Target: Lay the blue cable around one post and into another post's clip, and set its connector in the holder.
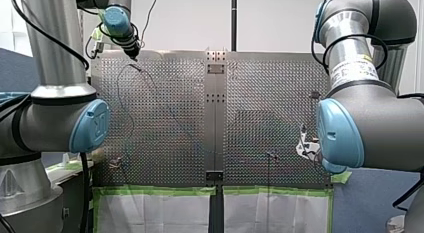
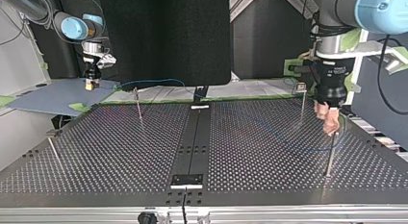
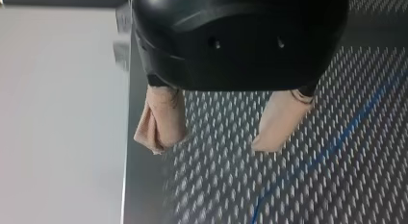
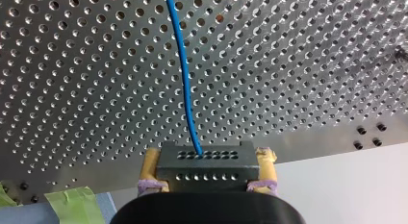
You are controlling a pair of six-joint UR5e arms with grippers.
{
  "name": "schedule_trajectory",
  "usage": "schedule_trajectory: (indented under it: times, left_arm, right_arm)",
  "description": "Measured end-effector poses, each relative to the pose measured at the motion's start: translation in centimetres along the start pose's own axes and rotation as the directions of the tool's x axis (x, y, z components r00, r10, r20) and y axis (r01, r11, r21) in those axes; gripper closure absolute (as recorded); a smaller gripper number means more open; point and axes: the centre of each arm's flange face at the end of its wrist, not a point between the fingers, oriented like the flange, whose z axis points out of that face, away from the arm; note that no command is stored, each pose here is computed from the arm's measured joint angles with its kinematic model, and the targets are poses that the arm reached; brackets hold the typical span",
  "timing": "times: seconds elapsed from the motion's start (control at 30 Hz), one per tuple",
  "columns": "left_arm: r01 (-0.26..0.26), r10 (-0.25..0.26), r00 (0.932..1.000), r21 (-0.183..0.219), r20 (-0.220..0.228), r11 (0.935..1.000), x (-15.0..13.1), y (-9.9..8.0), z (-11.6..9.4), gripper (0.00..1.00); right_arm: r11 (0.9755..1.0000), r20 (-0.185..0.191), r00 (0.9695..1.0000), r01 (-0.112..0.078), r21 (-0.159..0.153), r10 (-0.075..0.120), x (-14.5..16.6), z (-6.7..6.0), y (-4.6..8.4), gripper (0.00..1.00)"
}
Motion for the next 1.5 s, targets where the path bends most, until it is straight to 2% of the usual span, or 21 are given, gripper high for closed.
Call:
schedule_trajectory:
  times: [0.17,0.27,0.57,0.7,0.83,0.93,1.13,1.33,1.5]
  left_arm:
    - [0.035,-0.035,0.9994,0.078,-0.009,0.9964,2.1,-2.3,0.0,0.00]
    - [0.057,-0.055,0.9980,0.093,-0.033,0.9941,3.9,-3.4,0.3,0.00]
    - [0.114,-0.103,0.9886,0.094,-0.109,0.9891,9.3,-6.5,0.9,0.00]
    - [0.141,-0.131,0.9859,0.091,-0.104,0.9859,9.9,-7.8,1.4,0.00]
    - [0.173,-0.167,0.9829,0.089,-0.078,0.9808,9.4,-9.1,2.3,0.00]
    - [0.204,-0.200,0.9783,0.089,-0.052,0.9748,8.8,-10.3,3.1,0.00]
    - [0.265,-0.265,0.9641,0.095,-0.006,0.9597,8.0,-12.8,4.4,0.00]
    - [0.317,-0.319,0.9477,0.097,0.004,0.9433,9.0,-15.4,4.9,0.00]
    - [0.362,-0.366,0.9303,0.104,0.024,0.9265,9.1,-17.5,5.4,0.00]
  right_arm:
    - [1.0000,0.001,1.0000,0.001,0.000,-0.001,0.0,0.0,0.0,1.00]
    - [1.0000,0.001,1.0000,0.004,-0.001,-0.004,0.0,0.0,0.0,1.00]
    - [0.9999,0.004,1.0000,0.007,-0.010,-0.007,0.0,0.0,0.6,1.00]
    - [0.9999,0.005,0.9999,0.011,-0.012,-0.011,0.0,0.0,0.6,1.00]
    - [0.9998,0.005,0.9999,0.014,-0.011,-0.014,0.0,0.0,0.6,1.00]
    - [0.9998,0.006,0.9999,0.014,-0.012,-0.014,0.0,0.0,0.6,1.00]
    - [0.9998,0.009,0.9999,0.014,-0.011,-0.014,0.0,-0.1,0.5,1.00]
    - [0.9998,0.016,0.9998,0.013,-0.012,-0.013,-0.1,-0.1,0.5,1.00]
    - [0.9998,0.017,0.9998,0.012,-0.013,-0.012,-0.1,-0.2,0.6,1.00]
